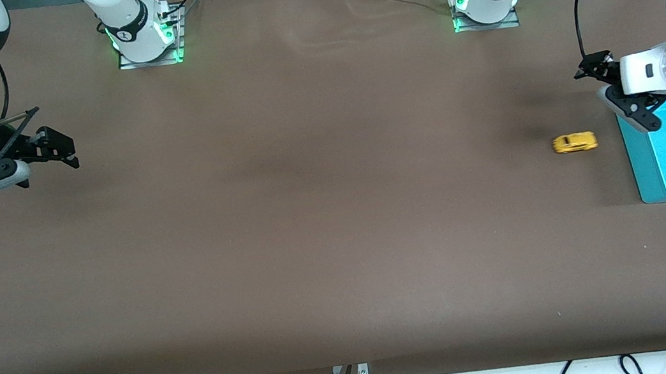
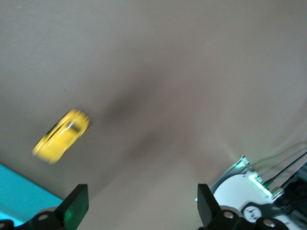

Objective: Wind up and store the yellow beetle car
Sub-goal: 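Lower the left gripper onto the rolled car and grasp it, then lift the car with the left gripper into the teal bin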

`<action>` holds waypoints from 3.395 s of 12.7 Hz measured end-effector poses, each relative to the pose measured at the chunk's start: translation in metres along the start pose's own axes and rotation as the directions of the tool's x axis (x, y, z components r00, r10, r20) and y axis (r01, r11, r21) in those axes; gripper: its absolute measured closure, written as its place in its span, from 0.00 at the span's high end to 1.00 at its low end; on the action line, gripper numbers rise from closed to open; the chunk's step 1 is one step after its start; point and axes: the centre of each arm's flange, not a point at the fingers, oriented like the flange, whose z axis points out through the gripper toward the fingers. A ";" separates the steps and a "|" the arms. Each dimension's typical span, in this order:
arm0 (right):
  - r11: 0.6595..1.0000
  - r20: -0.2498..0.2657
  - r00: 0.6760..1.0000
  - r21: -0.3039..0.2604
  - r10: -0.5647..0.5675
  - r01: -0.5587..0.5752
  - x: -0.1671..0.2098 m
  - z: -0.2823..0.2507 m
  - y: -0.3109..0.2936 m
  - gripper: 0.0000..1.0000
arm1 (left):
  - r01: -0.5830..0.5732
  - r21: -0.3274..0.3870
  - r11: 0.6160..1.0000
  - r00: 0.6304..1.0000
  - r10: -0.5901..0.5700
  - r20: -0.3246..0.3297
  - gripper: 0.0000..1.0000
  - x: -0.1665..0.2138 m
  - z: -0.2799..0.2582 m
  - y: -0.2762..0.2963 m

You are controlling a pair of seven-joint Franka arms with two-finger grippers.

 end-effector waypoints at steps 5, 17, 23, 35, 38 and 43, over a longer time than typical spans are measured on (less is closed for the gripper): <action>0.990 0.010 0.990 0.014 0.143 -0.143 -0.004 -0.004 -0.001 1.00 | -0.416 0.150 0.897 0.903 0.388 0.182 1.00 -0.015 0.076 -0.025; 0.977 0.096 0.974 0.037 0.207 -0.211 -0.007 0.006 -0.001 1.00 | -0.620 0.245 0.745 0.779 0.549 0.302 1.00 -0.020 0.195 -0.114; 0.979 0.085 0.977 0.039 0.194 -0.198 -0.003 0.004 -0.008 1.00 | -0.618 0.250 0.745 0.782 0.549 0.295 0.76 -0.027 0.208 -0.124; 0.974 0.055 0.975 0.061 0.214 -0.217 0.016 0.011 0.011 1.00 | -0.563 0.116 0.819 0.793 0.495 0.356 0.49 -0.069 0.037 -0.126; 0.973 0.064 0.973 0.062 0.220 -0.224 0.016 0.012 0.016 1.00 | -0.639 0.213 0.739 0.752 0.542 0.376 0.49 -0.147 0.039 -0.178; 0.976 0.066 0.977 0.062 0.205 -0.209 0.015 0.008 0.019 1.00 | -0.731 0.305 0.610 0.679 0.608 0.411 0.49 -0.132 0.115 -0.215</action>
